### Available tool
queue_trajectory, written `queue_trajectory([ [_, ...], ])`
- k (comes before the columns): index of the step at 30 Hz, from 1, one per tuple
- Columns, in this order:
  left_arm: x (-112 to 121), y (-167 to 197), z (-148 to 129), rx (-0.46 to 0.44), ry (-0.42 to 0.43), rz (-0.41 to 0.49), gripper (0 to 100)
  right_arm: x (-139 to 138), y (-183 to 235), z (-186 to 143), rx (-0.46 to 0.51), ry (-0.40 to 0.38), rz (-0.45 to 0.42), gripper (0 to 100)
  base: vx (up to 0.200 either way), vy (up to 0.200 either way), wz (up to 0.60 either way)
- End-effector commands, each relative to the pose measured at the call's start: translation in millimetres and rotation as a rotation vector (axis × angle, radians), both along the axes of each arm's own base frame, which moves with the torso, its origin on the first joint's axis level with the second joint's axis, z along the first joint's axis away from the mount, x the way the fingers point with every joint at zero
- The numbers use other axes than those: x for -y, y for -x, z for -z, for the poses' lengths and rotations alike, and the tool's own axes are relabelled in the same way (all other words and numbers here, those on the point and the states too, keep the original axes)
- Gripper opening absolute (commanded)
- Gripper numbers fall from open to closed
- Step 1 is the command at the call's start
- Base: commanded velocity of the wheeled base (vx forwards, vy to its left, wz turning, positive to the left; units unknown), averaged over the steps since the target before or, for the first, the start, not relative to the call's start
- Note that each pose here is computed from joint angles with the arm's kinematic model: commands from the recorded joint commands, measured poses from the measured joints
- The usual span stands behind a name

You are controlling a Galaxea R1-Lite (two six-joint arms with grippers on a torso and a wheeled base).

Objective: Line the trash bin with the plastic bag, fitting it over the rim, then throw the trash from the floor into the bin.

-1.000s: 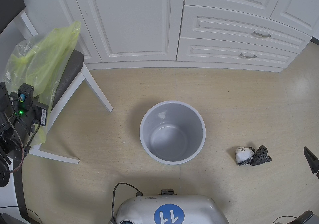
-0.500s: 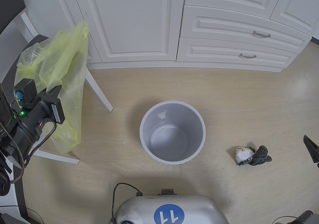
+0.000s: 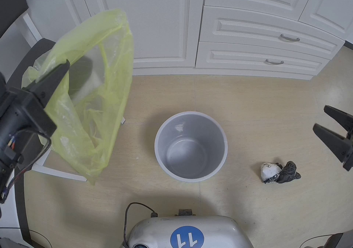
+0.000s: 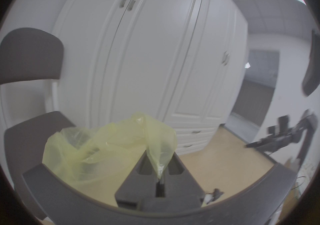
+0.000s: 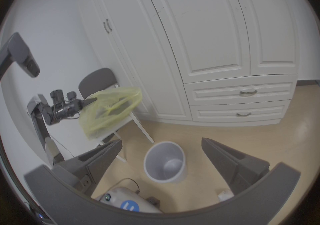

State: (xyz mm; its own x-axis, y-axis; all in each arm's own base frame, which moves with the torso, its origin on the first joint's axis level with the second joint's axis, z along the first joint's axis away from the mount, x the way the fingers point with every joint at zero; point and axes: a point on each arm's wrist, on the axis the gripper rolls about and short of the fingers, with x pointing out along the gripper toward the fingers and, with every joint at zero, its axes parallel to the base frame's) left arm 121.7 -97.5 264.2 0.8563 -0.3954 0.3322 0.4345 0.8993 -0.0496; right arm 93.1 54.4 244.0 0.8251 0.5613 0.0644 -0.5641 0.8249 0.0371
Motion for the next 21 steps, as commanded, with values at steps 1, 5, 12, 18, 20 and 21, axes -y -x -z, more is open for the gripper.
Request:
queue_trajectory([
  [1,-14.2,39.5,-12.8,0.107,0.065,0.197,0,-21.2,-27.9,7.2,-0.071,-0.015,-0.037,100,0.0,0.0,0.0],
  [5,-15.0,45.3,-10.4,0.121,0.052,0.246,0,-25.5,-35.6,9.3,-0.081,-0.014,-0.021,100,0.0,0.0,0.0],
  [12,-13.4,47.5,-2.8,0.123,0.018,0.305,0,-43.0,-40.9,16.4,-0.132,0.003,-0.055,100,0.0,0.0,0.0],
  [18,-11.8,49.3,2.0,0.13,-0.013,0.324,0,-67.7,-49.9,8.5,-0.188,-0.156,-0.09,100,0.0,0.0,0.0],
  [20,-12.9,51.5,2.8,0.138,-0.021,0.328,0,-77.9,-54.6,1.0,-0.213,-0.221,-0.051,100,0.0,0.0,0.0],
  [21,-13.0,52.5,4.2,0.136,-0.023,0.336,0,-85.0,-57.6,-4.4,-0.224,-0.264,-0.023,100,0.0,0.0,0.0],
])
